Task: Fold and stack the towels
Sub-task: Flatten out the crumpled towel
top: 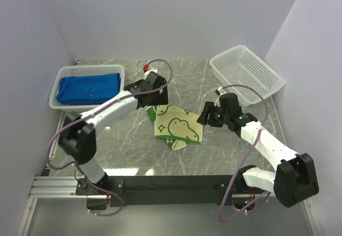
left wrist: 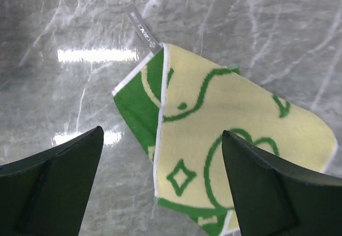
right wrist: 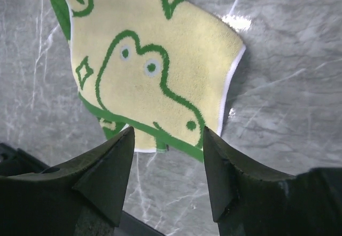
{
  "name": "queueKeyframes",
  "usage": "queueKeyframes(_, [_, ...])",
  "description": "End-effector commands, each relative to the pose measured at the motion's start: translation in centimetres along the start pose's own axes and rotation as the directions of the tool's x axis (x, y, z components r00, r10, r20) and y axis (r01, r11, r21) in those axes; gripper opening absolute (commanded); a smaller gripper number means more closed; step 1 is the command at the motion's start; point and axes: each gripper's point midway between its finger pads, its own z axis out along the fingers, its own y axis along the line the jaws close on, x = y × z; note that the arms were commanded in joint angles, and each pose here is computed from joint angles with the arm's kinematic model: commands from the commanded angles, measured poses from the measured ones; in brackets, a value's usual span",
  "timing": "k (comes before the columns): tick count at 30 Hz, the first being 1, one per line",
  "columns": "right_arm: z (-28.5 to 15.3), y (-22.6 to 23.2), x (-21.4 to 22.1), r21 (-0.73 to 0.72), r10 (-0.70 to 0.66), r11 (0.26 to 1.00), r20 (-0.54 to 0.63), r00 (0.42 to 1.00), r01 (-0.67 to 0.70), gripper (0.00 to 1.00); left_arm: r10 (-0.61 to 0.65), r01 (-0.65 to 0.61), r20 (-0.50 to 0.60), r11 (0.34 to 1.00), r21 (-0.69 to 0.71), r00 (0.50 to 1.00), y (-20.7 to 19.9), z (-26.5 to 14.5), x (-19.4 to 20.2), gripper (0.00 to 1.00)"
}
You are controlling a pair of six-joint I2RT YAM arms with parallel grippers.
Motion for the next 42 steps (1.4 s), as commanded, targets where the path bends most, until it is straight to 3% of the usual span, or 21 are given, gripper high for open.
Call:
queueKeyframes(1, [-0.7, -0.6, -0.9, 0.029, -0.091, 0.996, 0.063, 0.994, 0.089, 0.61, -0.097, 0.083, 0.106, 0.988, 0.127, 0.990, -0.9, -3.8, -2.1, 0.95])
queueKeyframes(8, [0.6, -3.2, 3.1, 0.101, -0.072, 0.992, 0.000, 0.997, 0.071, 0.55, -0.220, 0.226, -0.053, 0.945, 0.237, 0.974, 0.9, -3.0, 7.7, 0.87])
queueKeyframes(13, [1.6, -3.4, 5.0, 0.150, -0.084, 0.984, -0.048, 0.995, 0.091, 0.54, -0.280, 0.297, -0.097, 0.910, 0.288, 0.955, 0.6, -2.5, 10.0, 0.76])
queueKeyframes(20, [2.4, -3.3, 5.7, 0.207, -0.107, 0.971, -0.056, 0.993, 0.116, 0.52, -0.320, 0.347, -0.142, 0.903, 0.254, 0.937, 1.0, -0.7, 12.6, 0.63])
queueKeyframes(25, [2.7, -3.7, 5.9, 0.251, -0.121, 0.959, -0.057, 0.991, 0.131, 0.52, -0.290, 0.325, -0.180, 0.921, 0.214, 0.940, 0.7, 0.6, 14.4, 0.52])
queueKeyframes(34, [3.4, -3.5, 7.1, 0.294, -0.154, 0.939, -0.107, 0.982, 0.179, 0.49, -0.192, 0.209, -0.186, 0.975, 0.077, 0.964, 1.1, 1.1, 16.9, 0.51])
queueKeyframes(42, [4.2, -4.3, 10.0, 0.356, -0.156, 0.905, -0.235, 0.959, 0.234, 0.49, -0.151, 0.155, -0.177, 0.988, 0.012, 0.973, 1.7, 1.1, 17.4, 0.50])
